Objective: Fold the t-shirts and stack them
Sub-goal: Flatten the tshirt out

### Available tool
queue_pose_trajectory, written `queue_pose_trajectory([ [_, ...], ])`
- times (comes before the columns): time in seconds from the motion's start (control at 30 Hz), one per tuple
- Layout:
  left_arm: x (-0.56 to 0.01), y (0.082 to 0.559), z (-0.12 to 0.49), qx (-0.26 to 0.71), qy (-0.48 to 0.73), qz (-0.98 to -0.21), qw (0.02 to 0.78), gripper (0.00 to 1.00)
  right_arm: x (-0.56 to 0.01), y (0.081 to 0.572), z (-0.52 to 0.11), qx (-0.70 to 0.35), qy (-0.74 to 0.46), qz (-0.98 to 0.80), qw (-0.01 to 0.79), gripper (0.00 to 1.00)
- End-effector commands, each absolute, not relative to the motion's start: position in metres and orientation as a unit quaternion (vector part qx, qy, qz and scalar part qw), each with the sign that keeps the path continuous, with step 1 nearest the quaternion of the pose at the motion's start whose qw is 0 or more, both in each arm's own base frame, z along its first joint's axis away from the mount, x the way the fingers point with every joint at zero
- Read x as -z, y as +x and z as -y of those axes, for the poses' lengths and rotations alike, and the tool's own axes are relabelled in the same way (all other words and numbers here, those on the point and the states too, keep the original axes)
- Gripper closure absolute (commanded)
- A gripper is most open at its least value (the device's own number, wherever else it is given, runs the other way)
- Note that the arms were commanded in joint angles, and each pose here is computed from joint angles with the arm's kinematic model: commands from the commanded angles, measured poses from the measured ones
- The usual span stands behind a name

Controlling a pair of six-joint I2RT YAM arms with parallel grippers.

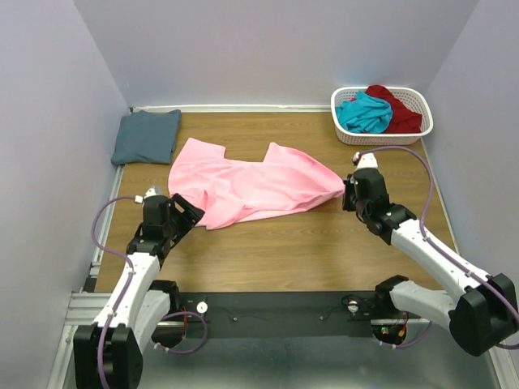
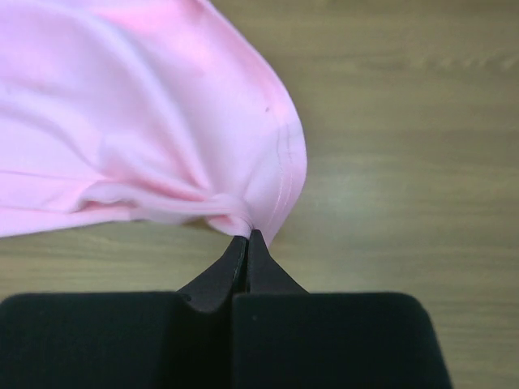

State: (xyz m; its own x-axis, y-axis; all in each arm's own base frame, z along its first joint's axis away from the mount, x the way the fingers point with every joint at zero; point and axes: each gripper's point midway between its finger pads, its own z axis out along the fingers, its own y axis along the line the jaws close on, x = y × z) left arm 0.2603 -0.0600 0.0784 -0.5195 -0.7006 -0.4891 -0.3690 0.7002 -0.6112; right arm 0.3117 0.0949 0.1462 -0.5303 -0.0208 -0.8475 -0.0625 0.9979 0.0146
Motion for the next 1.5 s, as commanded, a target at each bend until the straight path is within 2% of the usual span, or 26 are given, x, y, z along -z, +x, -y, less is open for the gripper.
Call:
queue_pose_trajectory([
  [0.0, -0.122, 0.256, 0.066, 0.261, -0.314, -0.817, 0.407, 0.15, -0.131, 0.293, -0.101, -0.073, 0.022, -0.881, 0.467, 0.99],
  [0.1, -0.133, 0.255, 0.059, 0.245, -0.321, -0.814, 0.417, 0.13, -0.125, 0.290, -0.097, -0.070, 0.038, -0.883, 0.463, 0.99],
  [0.2, -0.118, 0.255, 0.057, 0.233, -0.329, -0.824, 0.398, 0.12, -0.122, 0.292, -0.090, -0.050, 0.049, -0.884, 0.462, 0.99],
  [0.23, -0.116, 0.256, 0.060, 0.239, -0.326, -0.826, 0.393, 0.14, -0.121, 0.294, -0.089, -0.044, 0.050, -0.885, 0.461, 0.99],
  [0.37, -0.099, 0.261, 0.068, 0.236, -0.306, -0.848, 0.363, 0.30, -0.121, 0.297, -0.092, -0.044, 0.047, -0.887, 0.457, 0.99],
  [0.57, -0.075, 0.274, 0.074, 0.195, -0.242, -0.895, 0.320, 0.35, -0.114, 0.296, -0.093, -0.044, 0.047, -0.892, 0.447, 0.99],
  [0.87, -0.038, 0.278, 0.090, 0.135, -0.155, -0.947, 0.246, 0.37, -0.125, 0.299, -0.089, -0.038, 0.047, -0.884, 0.464, 0.99],
  [1.23, -0.024, 0.268, 0.104, 0.126, -0.118, -0.961, 0.216, 0.44, -0.116, 0.297, -0.090, -0.037, 0.047, -0.890, 0.452, 0.99],
  [1.47, -0.020, 0.267, 0.105, 0.122, -0.115, -0.963, 0.210, 0.42, -0.116, 0.296, -0.089, -0.037, 0.049, -0.889, 0.453, 0.99],
])
